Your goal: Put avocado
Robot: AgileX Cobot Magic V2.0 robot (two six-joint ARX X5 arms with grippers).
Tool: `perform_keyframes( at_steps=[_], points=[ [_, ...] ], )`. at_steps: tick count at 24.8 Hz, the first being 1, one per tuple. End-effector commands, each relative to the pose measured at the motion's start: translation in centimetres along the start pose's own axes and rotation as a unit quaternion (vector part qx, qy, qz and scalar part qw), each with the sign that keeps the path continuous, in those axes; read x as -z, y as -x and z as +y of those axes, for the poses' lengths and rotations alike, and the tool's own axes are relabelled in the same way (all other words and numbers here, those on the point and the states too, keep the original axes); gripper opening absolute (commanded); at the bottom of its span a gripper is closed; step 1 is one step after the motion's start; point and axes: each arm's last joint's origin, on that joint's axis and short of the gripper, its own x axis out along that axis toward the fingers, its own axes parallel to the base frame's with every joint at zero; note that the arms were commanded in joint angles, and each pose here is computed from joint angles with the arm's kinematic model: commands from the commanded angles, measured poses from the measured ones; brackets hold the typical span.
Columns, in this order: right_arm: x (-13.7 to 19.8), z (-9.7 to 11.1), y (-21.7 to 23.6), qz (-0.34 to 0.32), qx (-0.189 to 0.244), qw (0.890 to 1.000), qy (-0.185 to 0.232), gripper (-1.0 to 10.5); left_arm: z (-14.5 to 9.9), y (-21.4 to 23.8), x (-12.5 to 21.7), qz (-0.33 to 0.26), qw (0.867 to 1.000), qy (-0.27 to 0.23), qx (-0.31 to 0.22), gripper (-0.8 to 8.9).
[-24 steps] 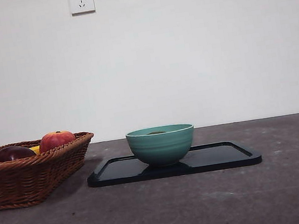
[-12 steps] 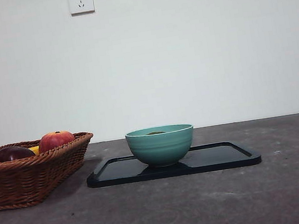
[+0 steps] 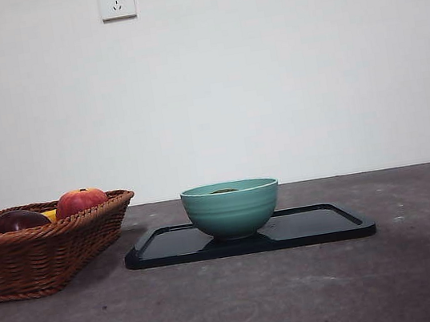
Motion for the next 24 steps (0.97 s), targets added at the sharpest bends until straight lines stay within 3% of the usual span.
perform_keyframes(
  at_steps=[1, 12, 24],
  points=[
    [1.3, -0.5, -0.3, 0.005, 0.021, 1.000, 0.008, 0.1, 0.0, -0.2, 0.7, 0.012, 1.000, -0.005, -0.001, 0.19],
    [5.1, -1.5, -1.2, 0.051, 0.060, 0.997, 0.003, 0.1, 0.0, -0.2, 0.7, 0.012, 1.000, -0.005, -0.001, 0.19],
    [5.1, -1.6, -1.2, 0.050, 0.061, 0.996, 0.038, 0.1, 0.0, -0.2, 0.7, 0.012, 1.000, -0.005, -0.001, 0.19]
  ],
)
